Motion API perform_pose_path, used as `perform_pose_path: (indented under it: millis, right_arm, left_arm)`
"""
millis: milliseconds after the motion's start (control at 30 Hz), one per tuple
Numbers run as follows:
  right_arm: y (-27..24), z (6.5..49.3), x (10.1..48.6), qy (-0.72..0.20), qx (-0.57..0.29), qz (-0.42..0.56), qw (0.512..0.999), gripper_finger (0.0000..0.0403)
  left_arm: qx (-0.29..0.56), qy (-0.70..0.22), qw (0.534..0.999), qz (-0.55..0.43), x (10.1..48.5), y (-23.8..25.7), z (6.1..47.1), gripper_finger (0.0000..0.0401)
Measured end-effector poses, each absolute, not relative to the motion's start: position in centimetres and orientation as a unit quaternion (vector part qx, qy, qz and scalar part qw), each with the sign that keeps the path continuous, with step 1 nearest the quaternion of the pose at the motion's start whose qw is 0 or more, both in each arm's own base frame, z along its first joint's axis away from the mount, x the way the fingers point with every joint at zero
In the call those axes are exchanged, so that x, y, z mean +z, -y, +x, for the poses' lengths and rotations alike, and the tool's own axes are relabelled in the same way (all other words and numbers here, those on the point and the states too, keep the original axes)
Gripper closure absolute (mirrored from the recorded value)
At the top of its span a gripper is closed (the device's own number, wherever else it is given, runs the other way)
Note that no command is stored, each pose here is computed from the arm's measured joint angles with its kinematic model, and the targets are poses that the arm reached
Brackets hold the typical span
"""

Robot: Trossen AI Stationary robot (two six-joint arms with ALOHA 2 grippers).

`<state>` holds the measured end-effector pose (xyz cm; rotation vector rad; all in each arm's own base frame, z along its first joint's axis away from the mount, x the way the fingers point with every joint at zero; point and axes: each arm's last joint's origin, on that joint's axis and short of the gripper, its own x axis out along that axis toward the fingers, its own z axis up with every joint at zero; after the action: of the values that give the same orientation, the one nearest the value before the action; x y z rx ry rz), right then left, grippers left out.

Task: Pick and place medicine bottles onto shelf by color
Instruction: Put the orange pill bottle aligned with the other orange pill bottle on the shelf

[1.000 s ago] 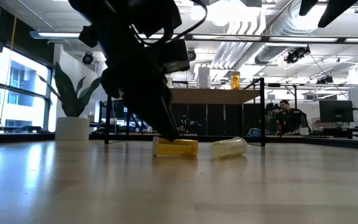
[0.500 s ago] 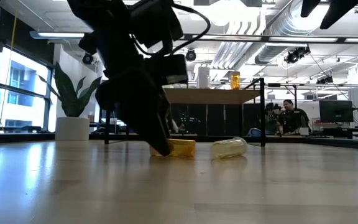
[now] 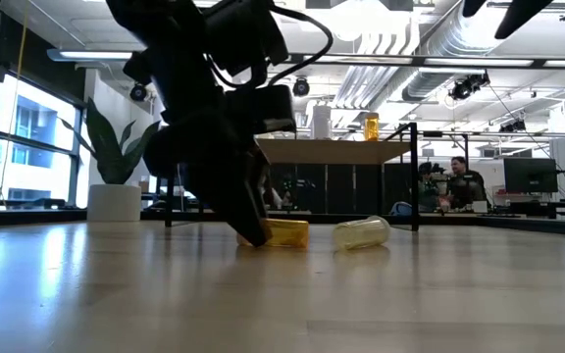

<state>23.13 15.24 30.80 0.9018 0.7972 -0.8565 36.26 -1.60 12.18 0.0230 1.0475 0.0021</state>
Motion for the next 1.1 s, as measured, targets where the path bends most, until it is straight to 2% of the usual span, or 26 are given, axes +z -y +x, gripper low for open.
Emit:
perform_pose_path:
  millis: [267, 767, 1100]
  right_arm:
    - [-15.0, 23.5, 30.8, -0.360, -0.389, 0.423, 0.735, 0.0224]
    - [-12.4, 25.5, 30.7, -0.417, -0.383, 0.467, 0.679, 0.0224]
    - [-10.3, 27.8, 31.7, -0.382, -0.317, 0.480, 0.723, 0.0224]
  left_arm:
    - [-0.013, -0.508, 0.861, 0.029, 12.2, 1.7, 36.1, 0.0296]
    - [-0.053, -0.516, 0.849, 0.096, 14.3, 1.9, 34.9, 0.0294]
    - [-0.050, -0.504, 0.848, 0.159, 17.1, 1.8, 33.8, 0.0296]
